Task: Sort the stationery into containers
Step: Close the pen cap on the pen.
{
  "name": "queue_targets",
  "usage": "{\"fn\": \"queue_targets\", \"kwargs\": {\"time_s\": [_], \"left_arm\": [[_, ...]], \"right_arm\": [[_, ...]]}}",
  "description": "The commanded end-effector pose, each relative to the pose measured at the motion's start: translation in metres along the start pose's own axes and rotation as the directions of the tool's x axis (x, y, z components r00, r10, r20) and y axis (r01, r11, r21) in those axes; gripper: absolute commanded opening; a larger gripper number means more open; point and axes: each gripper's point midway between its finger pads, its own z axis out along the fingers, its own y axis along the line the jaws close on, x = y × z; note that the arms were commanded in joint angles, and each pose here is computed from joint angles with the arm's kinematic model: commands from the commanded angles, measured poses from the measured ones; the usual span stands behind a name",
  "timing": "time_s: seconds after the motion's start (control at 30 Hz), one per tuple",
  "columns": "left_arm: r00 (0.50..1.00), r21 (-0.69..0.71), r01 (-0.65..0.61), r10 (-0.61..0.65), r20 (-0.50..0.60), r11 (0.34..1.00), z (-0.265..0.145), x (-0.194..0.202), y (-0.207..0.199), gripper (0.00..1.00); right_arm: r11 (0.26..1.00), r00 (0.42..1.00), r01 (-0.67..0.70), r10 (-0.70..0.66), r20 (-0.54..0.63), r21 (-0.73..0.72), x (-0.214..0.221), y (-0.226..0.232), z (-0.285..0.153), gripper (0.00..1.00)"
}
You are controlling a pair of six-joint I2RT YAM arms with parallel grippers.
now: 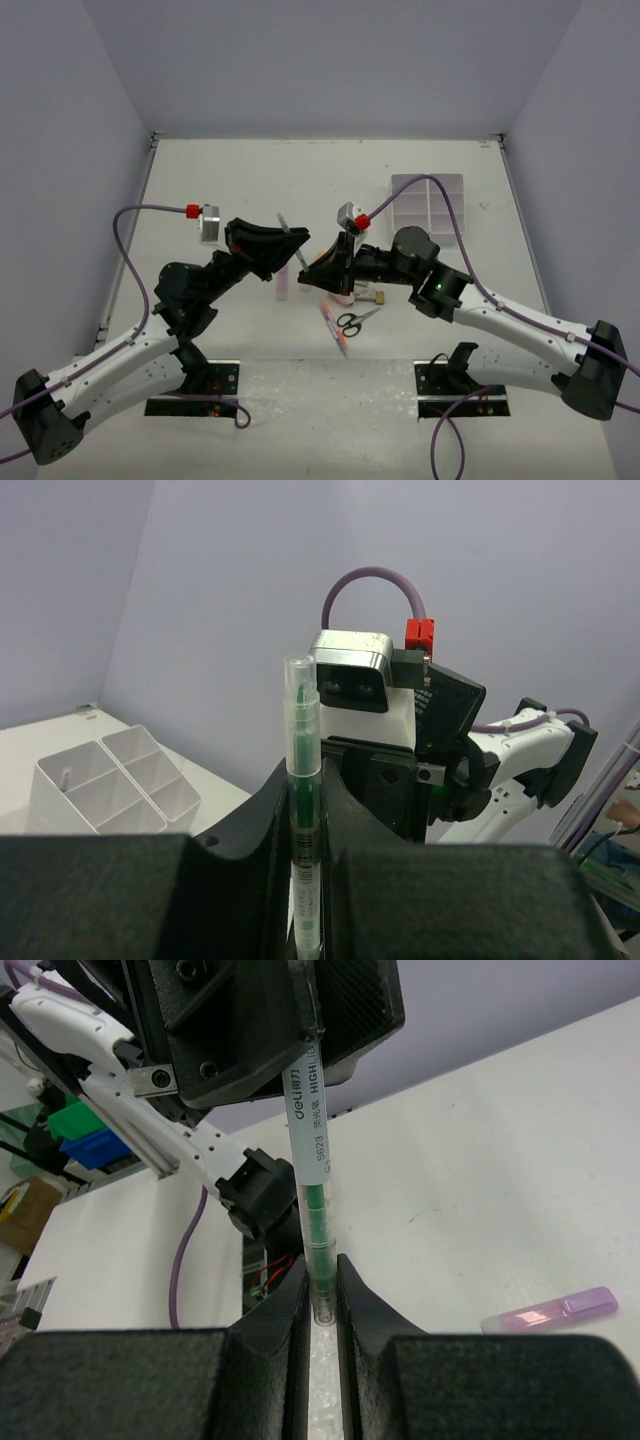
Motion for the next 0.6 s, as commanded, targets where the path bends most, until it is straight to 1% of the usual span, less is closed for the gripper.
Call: {"fn": "queue_targets", "kwargs": {"time_s": [0.0,0.17,0.3,0.57], "left_arm": [[0.956,-0.064,0.079,-0.094,-0.277,0.995,-0.026,0.085,0.018,0.0],[0.941,-0.092,0.094,-0.118,-0.318,0.991,-0.032,0.102,0.024,0.0],[0.935,-0.098,0.103,-0.13,-0.331,0.99,-0.036,0.112,0.026,0.0],[0.921,-0.097,0.132,-0.158,-0.357,0.986,-0.042,0.13,0.019,0.0]], "right_arm": [[0.976,0.905,0.219,-0.196,0.379,-0.018,-0.139,0.038,-0.01,0.0],[0.969,0.893,0.246,-0.22,0.393,-0.017,-0.157,0.039,-0.013,0.0],[0.963,0.882,0.27,-0.245,0.402,-0.007,-0.171,0.042,-0.017,0.0],[0.958,0.886,0.286,-0.255,0.388,-0.023,-0.179,0.038,-0.009,0.0]]}}
